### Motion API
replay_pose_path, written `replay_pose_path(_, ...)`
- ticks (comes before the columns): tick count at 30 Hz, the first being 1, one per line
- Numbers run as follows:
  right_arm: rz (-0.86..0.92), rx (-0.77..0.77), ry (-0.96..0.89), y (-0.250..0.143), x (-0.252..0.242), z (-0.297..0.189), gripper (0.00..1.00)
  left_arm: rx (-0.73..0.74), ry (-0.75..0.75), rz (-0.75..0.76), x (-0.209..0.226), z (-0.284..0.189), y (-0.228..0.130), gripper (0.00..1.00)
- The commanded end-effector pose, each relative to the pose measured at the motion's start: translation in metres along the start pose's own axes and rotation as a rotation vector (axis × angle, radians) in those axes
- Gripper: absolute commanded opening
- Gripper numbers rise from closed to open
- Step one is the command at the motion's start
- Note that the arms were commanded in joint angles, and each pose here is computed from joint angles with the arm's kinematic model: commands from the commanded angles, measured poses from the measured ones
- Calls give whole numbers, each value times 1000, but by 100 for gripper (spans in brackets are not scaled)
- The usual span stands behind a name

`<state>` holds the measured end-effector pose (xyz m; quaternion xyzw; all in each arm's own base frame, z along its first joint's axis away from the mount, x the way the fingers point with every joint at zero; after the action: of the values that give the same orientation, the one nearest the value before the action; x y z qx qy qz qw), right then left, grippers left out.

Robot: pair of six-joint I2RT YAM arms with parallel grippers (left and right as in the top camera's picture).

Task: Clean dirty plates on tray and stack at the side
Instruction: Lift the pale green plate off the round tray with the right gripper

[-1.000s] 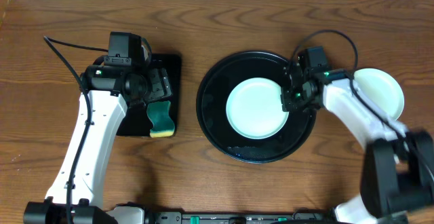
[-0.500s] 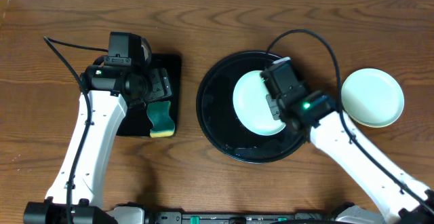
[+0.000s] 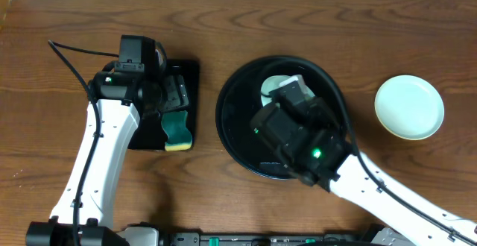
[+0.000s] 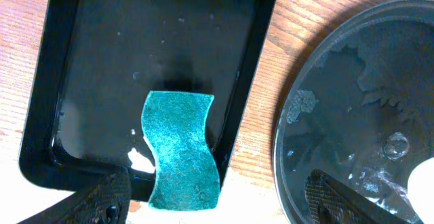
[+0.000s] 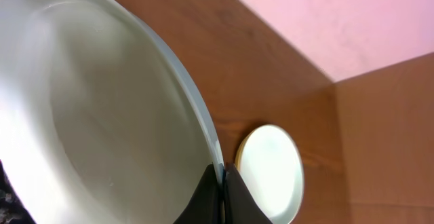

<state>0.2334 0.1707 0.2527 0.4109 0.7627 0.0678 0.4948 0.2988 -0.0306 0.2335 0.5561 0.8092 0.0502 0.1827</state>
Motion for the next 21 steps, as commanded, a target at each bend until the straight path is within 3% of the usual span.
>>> replay_pose_path(1,-5,-65,-131,5,-8,-17,1,-17,-4,6,-1,-5,4,83)
replay_pose_path(10,-41,-166,-255,11,-4,-46,1,-17,-5,6,-1,-5,4,83)
replay_pose_path(21,-54,-197,-247,12,1,-55,1,-17,-5,6,-1,-5,4,83)
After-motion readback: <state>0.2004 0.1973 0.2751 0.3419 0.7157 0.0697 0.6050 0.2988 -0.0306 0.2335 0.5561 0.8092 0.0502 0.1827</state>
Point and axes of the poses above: each gripper's point midway between its finger pads, its own z axis out along the fingers, its own x axis along the line the jaws close on, y = z × x, the point moved 8 cm from there along -z, back along the fingers, and after that the axes turned 6 degrees about -z, right-handed, at the moved point
